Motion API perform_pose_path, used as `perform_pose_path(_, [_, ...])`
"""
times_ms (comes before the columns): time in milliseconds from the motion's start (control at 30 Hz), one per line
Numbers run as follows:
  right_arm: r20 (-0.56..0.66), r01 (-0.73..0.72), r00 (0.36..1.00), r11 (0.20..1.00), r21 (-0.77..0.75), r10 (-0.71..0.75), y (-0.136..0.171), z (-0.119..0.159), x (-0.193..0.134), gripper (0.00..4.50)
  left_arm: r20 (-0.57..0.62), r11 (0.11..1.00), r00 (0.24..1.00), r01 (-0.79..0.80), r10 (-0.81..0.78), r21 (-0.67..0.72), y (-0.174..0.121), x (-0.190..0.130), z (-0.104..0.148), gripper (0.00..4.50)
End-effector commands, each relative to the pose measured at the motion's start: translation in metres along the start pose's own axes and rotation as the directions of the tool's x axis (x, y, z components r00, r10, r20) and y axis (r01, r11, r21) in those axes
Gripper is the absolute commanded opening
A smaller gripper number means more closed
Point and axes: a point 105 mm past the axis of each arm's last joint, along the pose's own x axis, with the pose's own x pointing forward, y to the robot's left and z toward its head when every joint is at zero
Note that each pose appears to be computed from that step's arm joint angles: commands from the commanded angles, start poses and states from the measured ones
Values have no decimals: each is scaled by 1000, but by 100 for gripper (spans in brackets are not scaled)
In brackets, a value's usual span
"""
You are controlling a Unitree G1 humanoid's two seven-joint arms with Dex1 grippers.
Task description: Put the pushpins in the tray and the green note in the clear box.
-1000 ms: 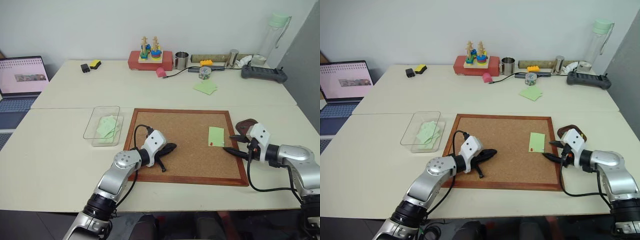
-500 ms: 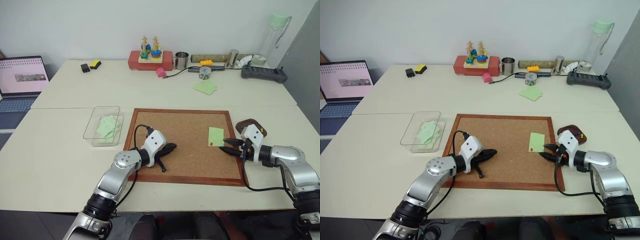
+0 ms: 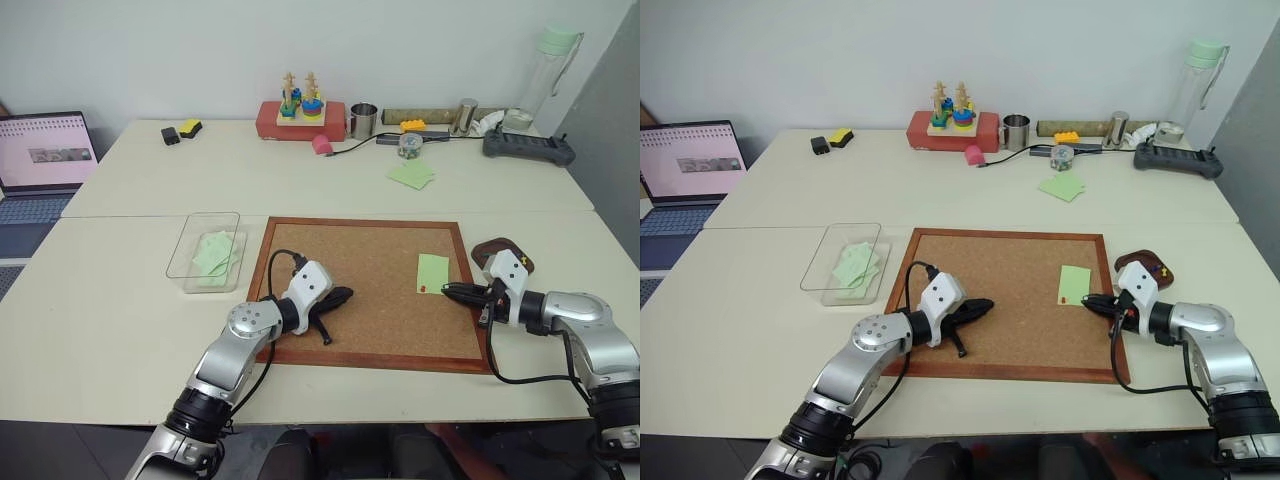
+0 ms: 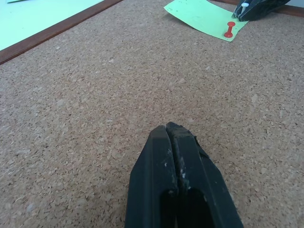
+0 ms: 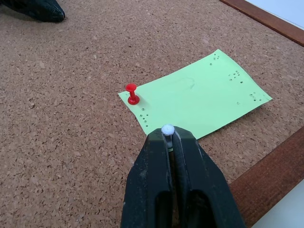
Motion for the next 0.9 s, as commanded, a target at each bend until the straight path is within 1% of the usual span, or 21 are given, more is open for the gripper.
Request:
perform_pose_path(33, [58, -1, 998, 1000, -15, 2, -2, 16, -6, 2, -114, 998, 992, 46, -51, -43, -14, -1, -31, 0])
perform_pose_path(300, [156, -6, 988, 999, 53, -2, -3, 36, -9, 2, -120, 998, 992, 40, -45, -46, -15, 0, -33, 0])
perform_pose_path(667, [203, 10, 978, 988, 156, -42, -6, 44, -13, 2, -129, 998, 991, 34, -40, -46, -15, -1, -36, 0])
perform_pose_path(900, [201, 50, 976, 985, 164, -83, -13, 45, -17, 2, -130, 998, 991, 34, -40, -45, -15, 0, -36, 0])
